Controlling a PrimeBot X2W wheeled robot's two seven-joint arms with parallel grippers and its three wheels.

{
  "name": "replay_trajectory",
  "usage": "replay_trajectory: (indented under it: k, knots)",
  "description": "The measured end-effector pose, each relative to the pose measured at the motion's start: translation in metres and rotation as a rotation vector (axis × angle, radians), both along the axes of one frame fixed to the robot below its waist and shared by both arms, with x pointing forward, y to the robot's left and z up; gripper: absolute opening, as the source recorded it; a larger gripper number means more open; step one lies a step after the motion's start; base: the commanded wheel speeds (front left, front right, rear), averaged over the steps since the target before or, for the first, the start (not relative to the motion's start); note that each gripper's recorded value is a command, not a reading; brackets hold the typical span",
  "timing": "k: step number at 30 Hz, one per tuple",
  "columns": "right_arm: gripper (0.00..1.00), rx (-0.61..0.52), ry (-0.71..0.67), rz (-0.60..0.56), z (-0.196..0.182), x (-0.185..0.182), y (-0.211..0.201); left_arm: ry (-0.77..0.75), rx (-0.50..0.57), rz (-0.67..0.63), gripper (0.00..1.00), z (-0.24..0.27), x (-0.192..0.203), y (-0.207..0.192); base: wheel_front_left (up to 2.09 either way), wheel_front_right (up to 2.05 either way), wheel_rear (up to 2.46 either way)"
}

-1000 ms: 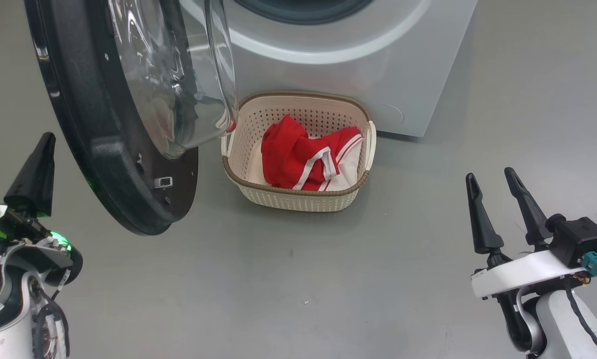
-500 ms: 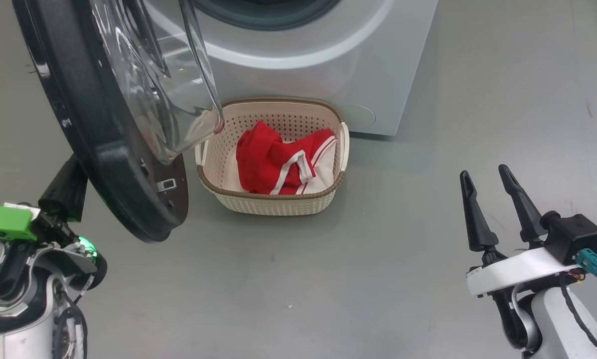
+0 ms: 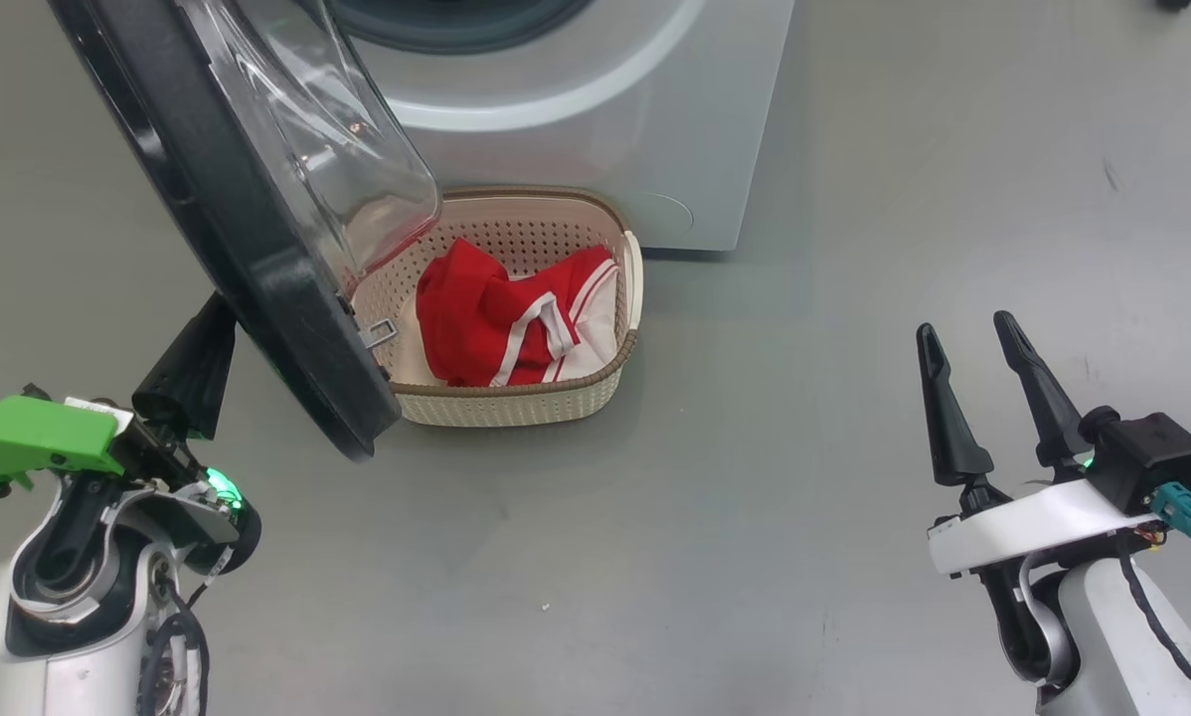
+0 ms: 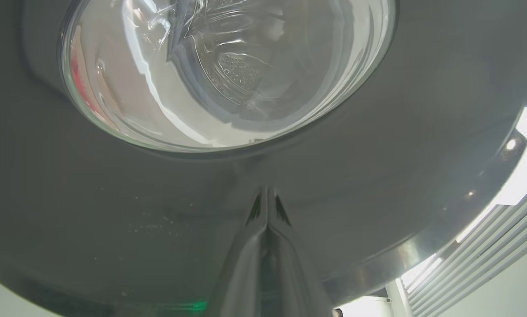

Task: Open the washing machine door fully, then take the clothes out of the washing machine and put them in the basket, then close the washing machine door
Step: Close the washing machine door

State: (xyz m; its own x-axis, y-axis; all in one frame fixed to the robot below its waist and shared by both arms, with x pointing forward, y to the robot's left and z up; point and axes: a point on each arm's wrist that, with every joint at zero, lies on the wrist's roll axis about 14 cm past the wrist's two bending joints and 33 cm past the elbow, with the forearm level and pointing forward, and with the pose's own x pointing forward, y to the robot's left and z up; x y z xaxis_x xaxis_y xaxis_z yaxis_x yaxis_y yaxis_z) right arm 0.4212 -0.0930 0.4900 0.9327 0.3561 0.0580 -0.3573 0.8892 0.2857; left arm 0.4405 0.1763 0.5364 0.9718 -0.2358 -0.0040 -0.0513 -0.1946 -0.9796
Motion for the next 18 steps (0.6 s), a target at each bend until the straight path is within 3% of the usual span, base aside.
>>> replay_trajectory:
  k: [18]
  knots:
    - [1.0, -0.005, 0.011, -0.177, -0.002, -0.001, -0.058, 0.044, -0.038, -0.146, 0.0, -0.021, 0.033, -0.071, 0.0, 0.0, 0.0]
